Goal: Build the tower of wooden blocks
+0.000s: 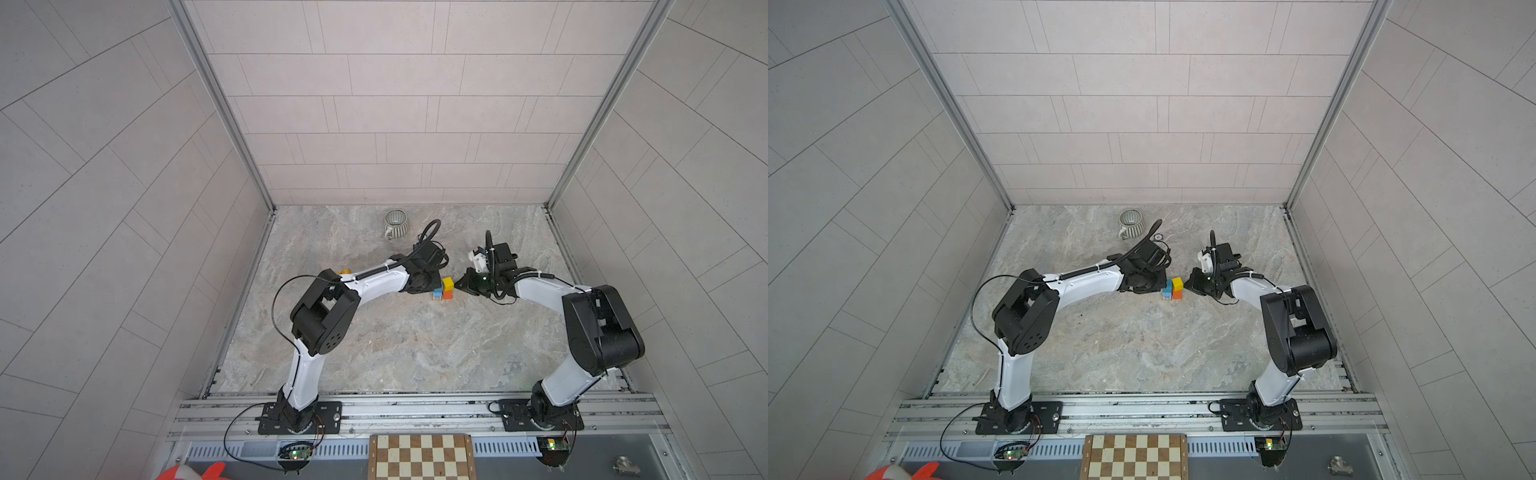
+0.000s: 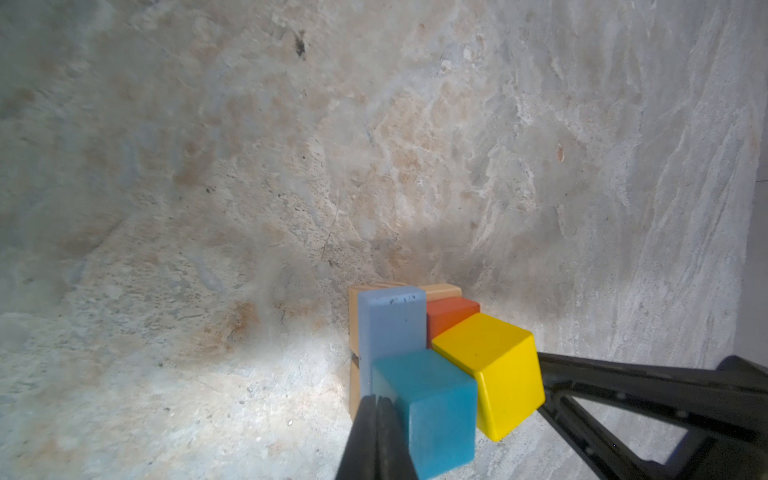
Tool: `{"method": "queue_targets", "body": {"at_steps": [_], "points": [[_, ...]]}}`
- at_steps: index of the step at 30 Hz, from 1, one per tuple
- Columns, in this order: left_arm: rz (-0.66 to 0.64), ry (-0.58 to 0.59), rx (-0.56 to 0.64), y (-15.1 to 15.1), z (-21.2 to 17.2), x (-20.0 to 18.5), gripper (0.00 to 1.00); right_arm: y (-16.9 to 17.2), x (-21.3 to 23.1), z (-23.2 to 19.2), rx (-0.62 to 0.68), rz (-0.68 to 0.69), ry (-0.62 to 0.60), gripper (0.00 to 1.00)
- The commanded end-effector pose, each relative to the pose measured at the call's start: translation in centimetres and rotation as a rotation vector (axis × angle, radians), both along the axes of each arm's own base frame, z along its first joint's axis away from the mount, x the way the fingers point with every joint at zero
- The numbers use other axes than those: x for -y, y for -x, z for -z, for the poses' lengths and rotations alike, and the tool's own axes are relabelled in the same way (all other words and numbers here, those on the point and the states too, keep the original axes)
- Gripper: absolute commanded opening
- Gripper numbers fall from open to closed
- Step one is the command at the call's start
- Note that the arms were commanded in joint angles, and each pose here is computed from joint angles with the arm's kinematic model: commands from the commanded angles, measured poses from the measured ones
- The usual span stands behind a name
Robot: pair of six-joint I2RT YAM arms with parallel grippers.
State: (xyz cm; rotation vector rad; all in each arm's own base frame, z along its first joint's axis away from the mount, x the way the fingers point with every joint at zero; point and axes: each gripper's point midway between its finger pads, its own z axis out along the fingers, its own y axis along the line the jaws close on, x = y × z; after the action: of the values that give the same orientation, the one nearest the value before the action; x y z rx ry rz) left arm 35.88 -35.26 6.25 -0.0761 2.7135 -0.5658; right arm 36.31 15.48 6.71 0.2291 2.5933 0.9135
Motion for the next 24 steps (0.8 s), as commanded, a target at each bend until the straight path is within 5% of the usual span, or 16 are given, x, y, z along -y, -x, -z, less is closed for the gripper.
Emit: {"method": "queue_targets", "body": {"at_steps": [1,24], "points": [[-0.01,-0.005,0.0,0.2,0.3,-0.1,0.0,0.3,-0.2,-0.9,0.02,-0.001,-0.007,0.0],[-0.009,-0.01,-0.007,0.1,0.6,0.0,0.0,1.3,-1.1,-1.3,0.028,-0.011,-0.012,0.0]]}}
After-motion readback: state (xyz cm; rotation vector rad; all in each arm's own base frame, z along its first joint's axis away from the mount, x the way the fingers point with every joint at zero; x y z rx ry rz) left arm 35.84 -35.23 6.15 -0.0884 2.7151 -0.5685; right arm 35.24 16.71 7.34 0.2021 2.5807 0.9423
